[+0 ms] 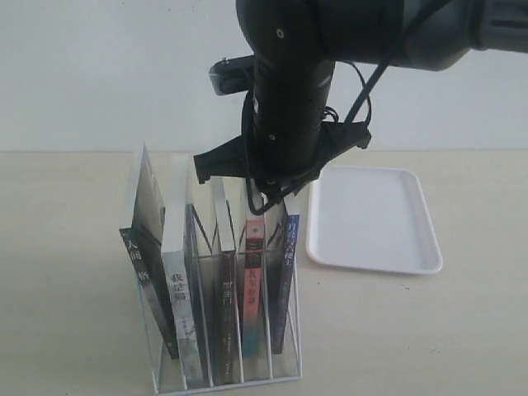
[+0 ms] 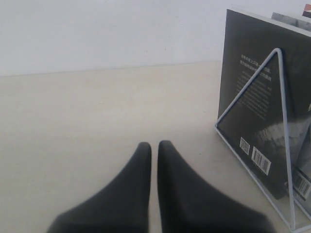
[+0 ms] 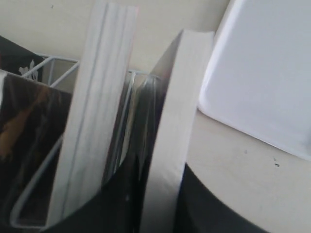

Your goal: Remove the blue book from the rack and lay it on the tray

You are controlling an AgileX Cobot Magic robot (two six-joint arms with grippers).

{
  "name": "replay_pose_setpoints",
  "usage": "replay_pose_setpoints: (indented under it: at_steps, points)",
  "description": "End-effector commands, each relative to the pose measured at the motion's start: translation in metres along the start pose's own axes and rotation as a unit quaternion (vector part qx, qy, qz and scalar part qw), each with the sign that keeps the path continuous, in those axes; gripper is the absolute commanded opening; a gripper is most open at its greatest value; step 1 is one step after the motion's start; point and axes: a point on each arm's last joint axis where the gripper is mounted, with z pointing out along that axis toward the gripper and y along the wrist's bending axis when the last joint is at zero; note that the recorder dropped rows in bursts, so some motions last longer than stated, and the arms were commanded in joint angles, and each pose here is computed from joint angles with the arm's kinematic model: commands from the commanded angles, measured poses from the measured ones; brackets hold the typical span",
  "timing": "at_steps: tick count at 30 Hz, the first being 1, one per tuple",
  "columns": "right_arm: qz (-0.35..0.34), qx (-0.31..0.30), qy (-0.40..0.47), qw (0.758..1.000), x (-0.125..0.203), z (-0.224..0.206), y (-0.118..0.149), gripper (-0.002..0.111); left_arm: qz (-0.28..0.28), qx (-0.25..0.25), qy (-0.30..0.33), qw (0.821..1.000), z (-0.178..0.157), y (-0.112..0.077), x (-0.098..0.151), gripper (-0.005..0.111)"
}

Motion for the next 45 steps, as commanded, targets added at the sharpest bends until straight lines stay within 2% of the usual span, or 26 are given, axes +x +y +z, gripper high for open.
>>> replay_pose_setpoints:
  at_steps: [1,16,21,27,34,36,39,45]
  points:
    - [0.007,0.0,-0.046,0.999,-0.008,-0.039,-0.013,0.0,0.0,-0.001,0.0,1.0,0.0,0.0,0.001,0.004]
    - [0.009,-0.01,-0.084,0.996,-0.005,-0.078,-0.026,0.0,0.0,-0.001,0.0,1.0,0.0,0.0,0.001,0.004]
    - [0.021,-0.015,-0.148,0.989,0.004,-0.134,-0.048,0.0,0.0,-0.001,0.0,1.0,0.0,0.0,0.001,0.004]
    - [0.031,-0.022,-0.219,0.975,0.03,-0.203,-0.081,0.0,0.0,-0.001,0.0,1.0,0.0,0.0,0.001,0.004]
    - [0.047,-0.032,-0.29,0.955,0.056,-0.254,-0.109,0.0,0.0,-0.001,0.0,1.0,0.0,0.0,0.001,0.004]
    - [0.046,-0.023,-0.298,0.953,0.058,-0.258,-0.113,0.0,0.0,-0.001,0.0,1.0,0.0,0.0,0.001,0.004]
    - [0.021,0.026,-0.299,0.954,0.059,-0.259,-0.121,0.0,0.0,-0.001,0.0,1.0,0.0,0.0,0.001,0.004]
    - [-0.098,0.124,-0.302,0.94,0.055,-0.258,-0.129,0.0,0.0,-0.001,0.0,1.0,0.0,0.0,0.001,0.004]
